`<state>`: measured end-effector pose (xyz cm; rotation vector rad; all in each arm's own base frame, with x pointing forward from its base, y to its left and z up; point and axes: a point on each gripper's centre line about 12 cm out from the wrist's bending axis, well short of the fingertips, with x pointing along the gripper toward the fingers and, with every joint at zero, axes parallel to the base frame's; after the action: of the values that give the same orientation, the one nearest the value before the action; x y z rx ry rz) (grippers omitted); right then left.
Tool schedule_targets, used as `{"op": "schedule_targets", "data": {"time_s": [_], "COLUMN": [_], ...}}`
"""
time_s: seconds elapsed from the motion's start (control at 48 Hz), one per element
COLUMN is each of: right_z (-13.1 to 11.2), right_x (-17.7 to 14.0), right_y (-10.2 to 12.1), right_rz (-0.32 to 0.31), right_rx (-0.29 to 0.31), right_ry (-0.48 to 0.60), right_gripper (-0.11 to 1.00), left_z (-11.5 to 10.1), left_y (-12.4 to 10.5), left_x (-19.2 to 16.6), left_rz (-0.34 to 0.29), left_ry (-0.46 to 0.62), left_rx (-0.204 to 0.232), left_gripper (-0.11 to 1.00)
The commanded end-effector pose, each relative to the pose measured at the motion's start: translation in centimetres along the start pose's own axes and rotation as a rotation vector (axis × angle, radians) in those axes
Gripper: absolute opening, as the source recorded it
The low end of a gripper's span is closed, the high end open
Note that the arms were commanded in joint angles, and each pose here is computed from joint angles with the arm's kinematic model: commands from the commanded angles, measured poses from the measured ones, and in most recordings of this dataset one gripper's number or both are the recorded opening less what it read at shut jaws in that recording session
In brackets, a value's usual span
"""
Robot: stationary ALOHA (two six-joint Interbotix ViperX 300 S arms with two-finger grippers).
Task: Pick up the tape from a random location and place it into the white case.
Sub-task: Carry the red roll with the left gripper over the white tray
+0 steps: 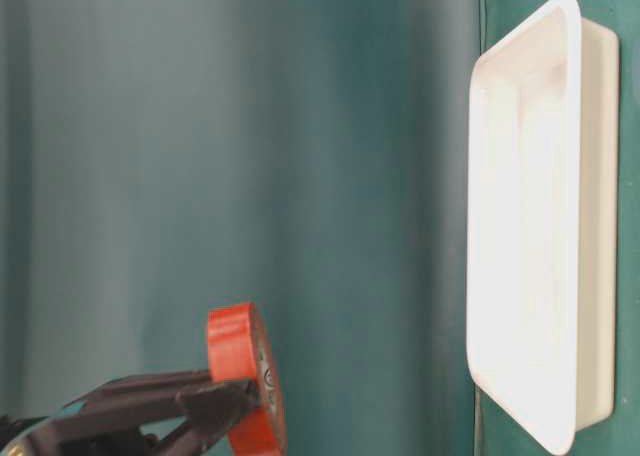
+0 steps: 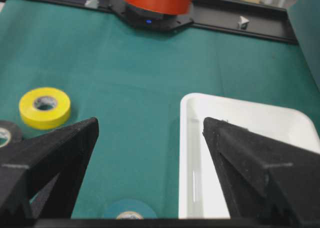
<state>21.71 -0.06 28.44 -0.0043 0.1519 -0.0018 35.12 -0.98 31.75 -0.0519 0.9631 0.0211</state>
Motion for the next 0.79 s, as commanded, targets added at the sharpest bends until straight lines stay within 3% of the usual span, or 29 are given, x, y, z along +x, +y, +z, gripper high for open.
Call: {"op": "schedule_targets", "data": {"time_s": [0.0,0.188,0.438,0.646,0.771], "right_z": [1.1,1.0,1.0,0.9,1.0], "right_x": [0.1,0.1,0.1,0.1,0.1], "right_y": [-0.1,-0.1,-0.1,-0.1,0.0], "right_rz": [-0.003,-0.003,-0.003,-0.003,-0.001], "right_rx": [-0.003,-0.006,-0.006,-0.007,-0.006], "right_ry": [-0.025,-0.023,-0.015,-0.014,-0.014], "right_gripper": [0.9,0.9,0.9,0.9,0.9], "left_z": [0.5,0.5,-0.3,-1.2,-1.3], "left_y": [1.9,6.5,12.0,15.0,15.4], "left_x": [-0.5,-0.7,-1.6,-2.2,-2.2], "left_rz": [0.032,0.108,0.201,0.253,0.261], "left_ry": [-0.026,-0.034,-0.037,-0.033,-0.031], "left_rx": [-0.041,-0.14,-0.225,-0.28,-0.289], "left_gripper": [0.24,0.24,0.24,0.24,0.24]}}
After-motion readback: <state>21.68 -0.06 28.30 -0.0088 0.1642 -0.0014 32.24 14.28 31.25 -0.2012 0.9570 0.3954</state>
